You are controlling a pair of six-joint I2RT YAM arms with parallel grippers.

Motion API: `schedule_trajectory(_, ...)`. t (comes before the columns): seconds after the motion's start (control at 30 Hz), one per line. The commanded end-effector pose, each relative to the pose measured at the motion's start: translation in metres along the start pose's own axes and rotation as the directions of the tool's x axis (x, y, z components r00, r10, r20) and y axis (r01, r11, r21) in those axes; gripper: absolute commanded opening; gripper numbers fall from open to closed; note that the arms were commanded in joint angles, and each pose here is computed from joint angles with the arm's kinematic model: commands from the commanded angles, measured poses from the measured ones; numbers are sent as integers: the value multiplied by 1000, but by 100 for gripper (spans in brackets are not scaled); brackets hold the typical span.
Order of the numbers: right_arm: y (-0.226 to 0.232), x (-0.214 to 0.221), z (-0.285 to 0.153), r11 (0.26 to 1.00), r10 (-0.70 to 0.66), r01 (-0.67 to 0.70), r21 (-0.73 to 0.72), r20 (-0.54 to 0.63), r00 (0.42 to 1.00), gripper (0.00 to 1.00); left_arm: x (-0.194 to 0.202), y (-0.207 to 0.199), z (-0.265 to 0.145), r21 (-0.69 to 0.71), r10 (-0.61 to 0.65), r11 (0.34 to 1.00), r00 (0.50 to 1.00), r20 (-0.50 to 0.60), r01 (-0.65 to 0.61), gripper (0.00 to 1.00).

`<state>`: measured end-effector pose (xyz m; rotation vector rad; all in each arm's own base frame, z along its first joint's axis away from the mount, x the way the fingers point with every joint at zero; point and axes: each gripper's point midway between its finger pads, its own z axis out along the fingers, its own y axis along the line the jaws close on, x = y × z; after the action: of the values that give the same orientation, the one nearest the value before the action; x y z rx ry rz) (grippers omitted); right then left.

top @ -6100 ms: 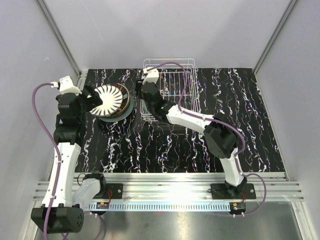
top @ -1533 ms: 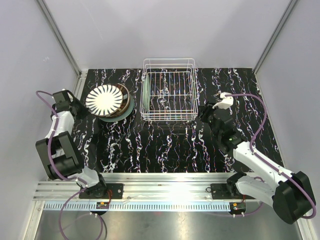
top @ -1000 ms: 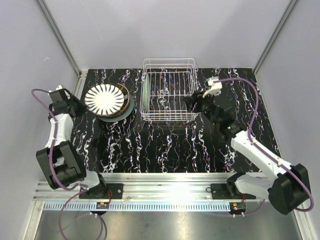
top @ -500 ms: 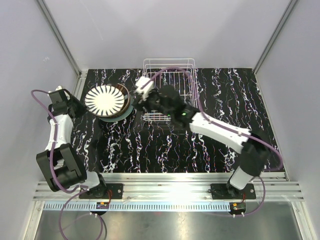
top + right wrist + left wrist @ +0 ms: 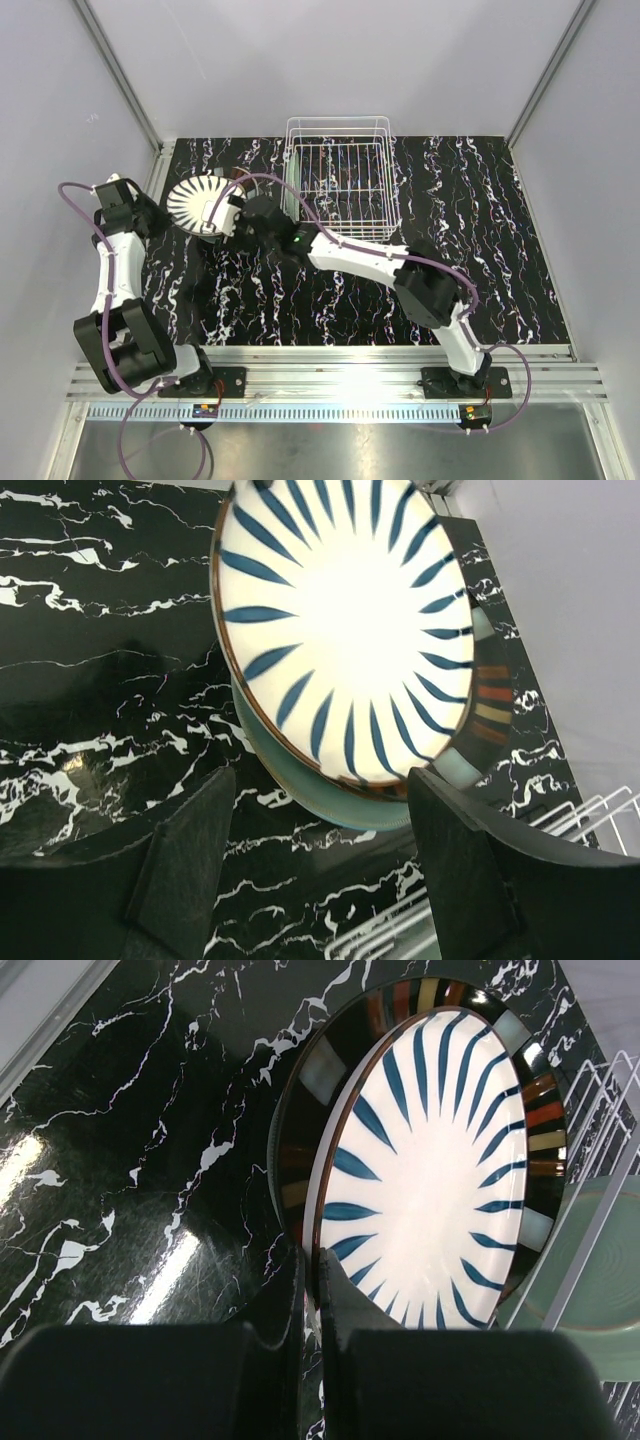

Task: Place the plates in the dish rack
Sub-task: Grab a plate with the left arm, then pass the plate from the left arm to the right

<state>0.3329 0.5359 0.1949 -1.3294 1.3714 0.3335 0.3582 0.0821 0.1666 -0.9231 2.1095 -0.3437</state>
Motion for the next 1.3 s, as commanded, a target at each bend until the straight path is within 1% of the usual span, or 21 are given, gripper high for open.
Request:
schedule_trajectory(0.0, -11, -29, 10, 996, -63, 60, 66, 49, 997, 77, -38, -41, -26, 128, 16, 991, 993, 121, -32, 0)
schedule_trajectory(0.3, -5, -37, 39, 993, -102, 96, 72, 78, 992, 78, -30, -48, -26, 164, -10, 987, 997, 75, -3, 0)
schedule_trajectory(0.33, -1, -30, 45, 993, -102, 98, 64, 69, 992, 78, -30, -48, -25, 164, -12, 987, 997, 71, 0, 0)
schedule_trajectory(0.43, -2, -34, 51, 992, -108, 103, 68, 77, 991, 78, -30, -50, -26, 169, -16, 986, 998, 67, 4, 0)
schedule_trajectory(0.47, 4, -26, 56, 993, -108, 105, 48, 61, 992, 78, -31, -51, -27, 170, -17, 985, 998, 66, 6, 0)
schedule_trajectory(0.63, 6, -23, 67, 992, -110, 106, 62, 71, 991, 79, -30, -54, -29, 185, -19, 983, 998, 62, 7, 0)
schedule_trajectory(0.7, 1, -27, 70, 990, -116, 109, 88, 83, 990, 79, -30, -53, -30, 185, -17, 983, 998, 63, 5, 0)
schedule_trajectory(0.73, -1, -21, 74, 988, -118, 110, 103, 70, 991, 79, -29, -54, -31, 187, -17, 982, 998, 64, 4, 0)
schedule_trajectory(0.8, -10, -28, 75, 983, -115, 101, 152, 84, 990, 79, -28, -54, -32, 189, -25, 982, 998, 61, 13, 0)
schedule_trajectory(0.83, -13, -23, 78, 979, -113, 98, 179, 75, 991, 79, -26, -55, -32, 192, -26, 981, 998, 56, 15, 0)
schedule_trajectory(0.9, -18, -26, 79, 972, -133, 115, 204, 79, 988, 79, -26, -56, -33, 198, -33, 980, 998, 54, 22, 0)
schedule_trajectory(1.07, -23, -24, 86, 963, -136, 111, 245, 86, 987, 79, -27, -59, -37, 211, -33, 977, 998, 59, 20, 0)
schedule_trajectory(1.1, -26, -27, 86, 961, -140, 112, 253, 94, 986, 79, -28, -60, -38, 214, -34, 977, 998, 60, 20, 0)
schedule_trajectory(1.2, -27, -28, 88, 954, -151, 117, 276, 103, 983, 73, -27, -62, -40, 224, -36, 974, 998, 59, 22, 0)
schedule_trajectory(1.23, -30, -26, 88, 949, -155, 121, 291, 98, 983, 69, -27, -62, -40, 226, -35, 974, 998, 59, 21, 0)
schedule_trajectory(1.27, -32, -28, 87, 944, -168, 129, 303, 106, 980, 67, -27, -62, -40, 225, -37, 974, 998, 60, 23, 0)
